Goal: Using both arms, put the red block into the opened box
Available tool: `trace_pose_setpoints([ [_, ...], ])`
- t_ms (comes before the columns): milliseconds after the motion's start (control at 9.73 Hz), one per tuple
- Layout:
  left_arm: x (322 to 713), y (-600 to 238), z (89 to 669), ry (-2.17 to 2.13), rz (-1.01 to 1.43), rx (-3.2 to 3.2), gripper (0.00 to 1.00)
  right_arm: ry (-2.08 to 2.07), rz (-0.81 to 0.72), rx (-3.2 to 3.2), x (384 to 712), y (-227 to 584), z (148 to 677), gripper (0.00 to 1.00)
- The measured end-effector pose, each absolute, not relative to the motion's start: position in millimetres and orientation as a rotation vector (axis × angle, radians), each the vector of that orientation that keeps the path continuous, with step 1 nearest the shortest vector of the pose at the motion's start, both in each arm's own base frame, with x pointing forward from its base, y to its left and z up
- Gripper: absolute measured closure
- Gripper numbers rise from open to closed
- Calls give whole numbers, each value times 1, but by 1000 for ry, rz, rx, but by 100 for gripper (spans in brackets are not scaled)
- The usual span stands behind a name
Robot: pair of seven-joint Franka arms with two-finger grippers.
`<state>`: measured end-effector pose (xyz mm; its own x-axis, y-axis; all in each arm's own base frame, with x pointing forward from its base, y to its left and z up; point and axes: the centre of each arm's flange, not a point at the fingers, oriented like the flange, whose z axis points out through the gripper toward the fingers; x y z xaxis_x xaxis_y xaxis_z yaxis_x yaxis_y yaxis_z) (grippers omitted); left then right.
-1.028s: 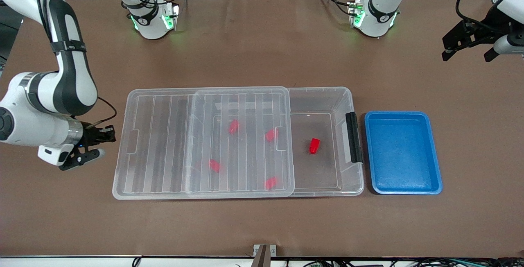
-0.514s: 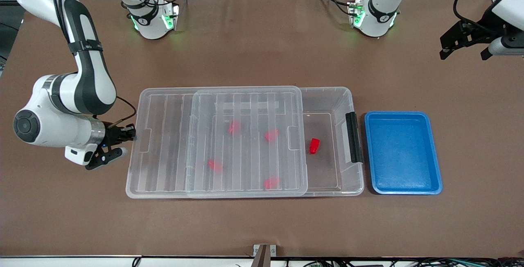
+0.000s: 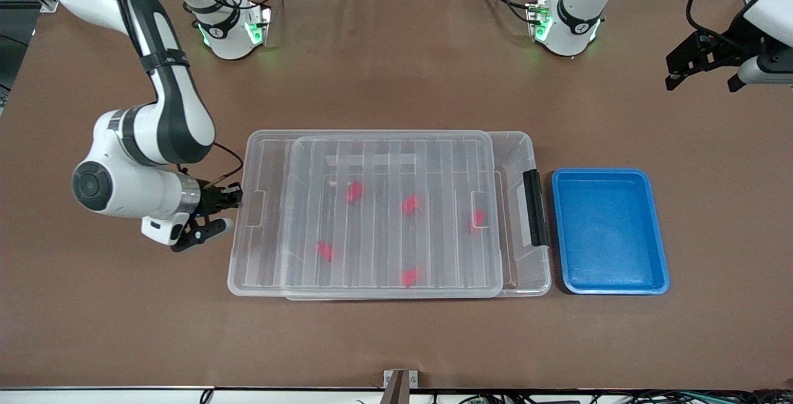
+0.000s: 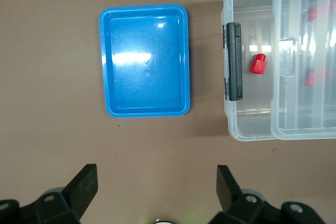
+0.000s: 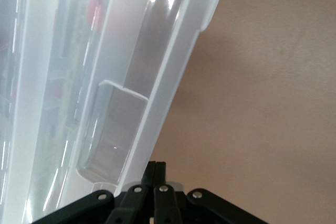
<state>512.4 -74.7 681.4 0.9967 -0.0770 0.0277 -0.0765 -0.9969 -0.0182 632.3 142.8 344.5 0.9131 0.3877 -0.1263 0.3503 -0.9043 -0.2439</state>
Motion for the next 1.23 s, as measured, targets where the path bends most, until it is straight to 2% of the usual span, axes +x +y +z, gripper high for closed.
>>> trace_pose_setpoints([
  [617, 523, -75, 671, 123, -45, -3126, 0, -581, 252, -2865, 626, 187, 342, 99],
  [1028, 524, -65, 677, 95, -63, -3119, 0, -576, 240, -2867, 629, 186, 345, 96],
  [1234, 523, -63, 683, 91, -78, -3108, 0, -456, 213, -2924, 644, 149, 373, 67],
])
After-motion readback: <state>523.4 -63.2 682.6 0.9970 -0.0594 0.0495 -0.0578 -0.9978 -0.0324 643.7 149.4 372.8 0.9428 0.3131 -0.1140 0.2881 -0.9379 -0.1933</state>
